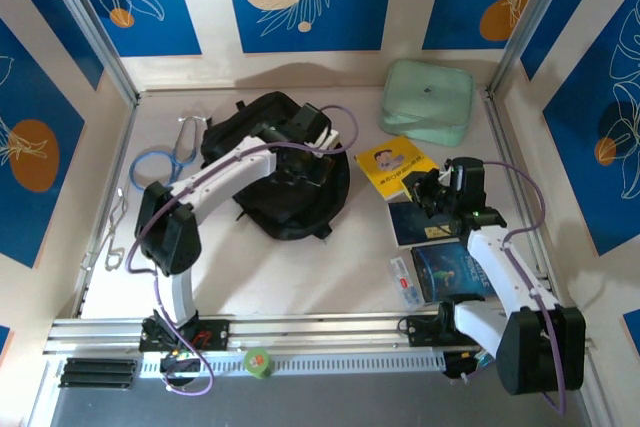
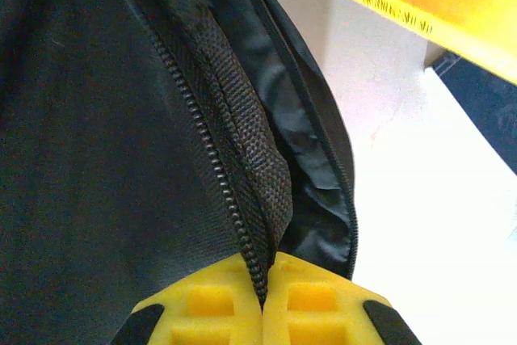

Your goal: Pack books, pencil case, and school supplies into a backpack

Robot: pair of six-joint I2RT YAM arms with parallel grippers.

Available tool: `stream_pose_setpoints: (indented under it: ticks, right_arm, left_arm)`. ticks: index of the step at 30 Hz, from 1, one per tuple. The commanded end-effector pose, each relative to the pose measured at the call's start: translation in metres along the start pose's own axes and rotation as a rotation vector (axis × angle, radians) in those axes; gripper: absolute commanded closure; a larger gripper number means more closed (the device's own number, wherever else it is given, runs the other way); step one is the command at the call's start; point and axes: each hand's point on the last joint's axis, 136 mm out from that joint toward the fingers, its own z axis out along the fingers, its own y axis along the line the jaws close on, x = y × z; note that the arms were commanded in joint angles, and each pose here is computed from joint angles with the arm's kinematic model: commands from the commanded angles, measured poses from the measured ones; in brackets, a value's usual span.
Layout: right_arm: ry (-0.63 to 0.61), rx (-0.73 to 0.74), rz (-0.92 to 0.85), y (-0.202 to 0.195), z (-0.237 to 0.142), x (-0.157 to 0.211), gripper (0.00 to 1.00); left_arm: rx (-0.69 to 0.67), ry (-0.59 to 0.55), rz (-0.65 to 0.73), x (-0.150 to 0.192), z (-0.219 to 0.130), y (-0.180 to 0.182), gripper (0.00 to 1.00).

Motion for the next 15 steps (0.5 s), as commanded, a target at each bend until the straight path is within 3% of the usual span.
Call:
stream_pose_setpoints:
  ticks: [1, 8, 12, 15]
  right_arm:
    - [-0.052, -0.070, -0.125, 0.027, -0.017, -0.007, 0.90]
    - [-0.070, -0.087, -0.251, 0.043, -0.037, 0.007, 0.91]
    - [-0.107, -0.064, -0.286, 0.047, -0.048, 0.008, 0.91]
    - [-0.064, -0.104, -0.315, 0.059, -0.047, 0.021, 0.90]
  left_arm:
    - [-0.028, -0.098, 0.040, -0.023, -0.037, 0.009, 0.98]
    - [0.043, -0.235, 0.027, -0.054, -0.060, 0.007, 0.99]
    - [0.008, -0.266, -0.003, -0.064, -0.061, 0.014, 1.00]
    - [-0.015, -0.319, -0.022, -0.074, -0.071, 0.019, 1.00]
